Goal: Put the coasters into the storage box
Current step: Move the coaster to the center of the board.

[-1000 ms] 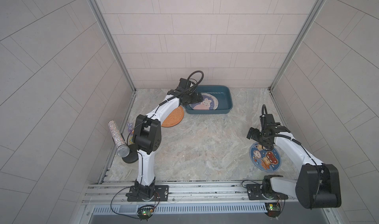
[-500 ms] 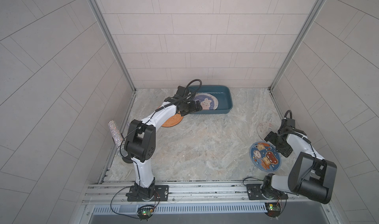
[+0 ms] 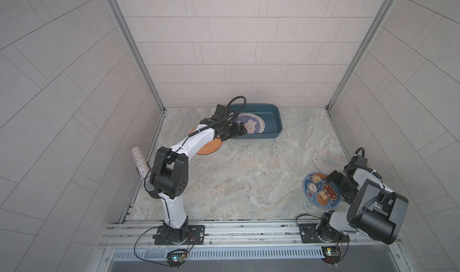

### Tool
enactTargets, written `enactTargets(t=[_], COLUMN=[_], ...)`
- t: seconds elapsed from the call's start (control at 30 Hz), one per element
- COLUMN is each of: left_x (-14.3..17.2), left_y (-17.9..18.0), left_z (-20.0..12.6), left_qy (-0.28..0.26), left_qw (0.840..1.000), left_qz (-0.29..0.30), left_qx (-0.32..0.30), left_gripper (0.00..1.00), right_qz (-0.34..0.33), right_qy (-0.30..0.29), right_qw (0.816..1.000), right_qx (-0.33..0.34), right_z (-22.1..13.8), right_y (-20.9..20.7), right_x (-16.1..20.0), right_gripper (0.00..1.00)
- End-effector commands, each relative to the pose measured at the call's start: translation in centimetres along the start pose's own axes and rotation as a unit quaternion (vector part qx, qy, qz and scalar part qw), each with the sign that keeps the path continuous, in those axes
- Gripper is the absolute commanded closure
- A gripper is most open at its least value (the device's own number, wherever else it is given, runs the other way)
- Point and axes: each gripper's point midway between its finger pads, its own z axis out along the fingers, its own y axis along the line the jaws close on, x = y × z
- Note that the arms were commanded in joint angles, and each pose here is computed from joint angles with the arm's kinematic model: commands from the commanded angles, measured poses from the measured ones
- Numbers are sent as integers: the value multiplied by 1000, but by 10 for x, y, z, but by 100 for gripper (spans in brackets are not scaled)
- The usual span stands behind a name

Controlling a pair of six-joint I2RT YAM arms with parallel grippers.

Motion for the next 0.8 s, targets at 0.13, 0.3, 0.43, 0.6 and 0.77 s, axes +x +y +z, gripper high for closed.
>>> enactTargets(t=[0.13,0.3,0.43,0.6,0.77], left_x=[-1,3,7,10,11], left_y=[-6,-6,-3,-3,-3], left_z=[-7,-7,-5,-5,-7], left_qy=[-5,-3,2,4,3], left_qw=[1000,1000,1000,1000,1000], left_qz=[4,6,4,3,5], left_qx=[6,5,2,2,3], left_gripper=[0,0,0,0,0], right_qz=[13,-2,-16,-34,-46], right_qy=[49,66,79,86,90], right_qw=[998,996,994,993,992], right_qx=[-48,-64,-68,-68,-72], right_z=[17,18,19,20,20], right_y=[14,21,25,33,42], right_x=[23,29,37,48,56], right_gripper=[0,0,0,0,0])
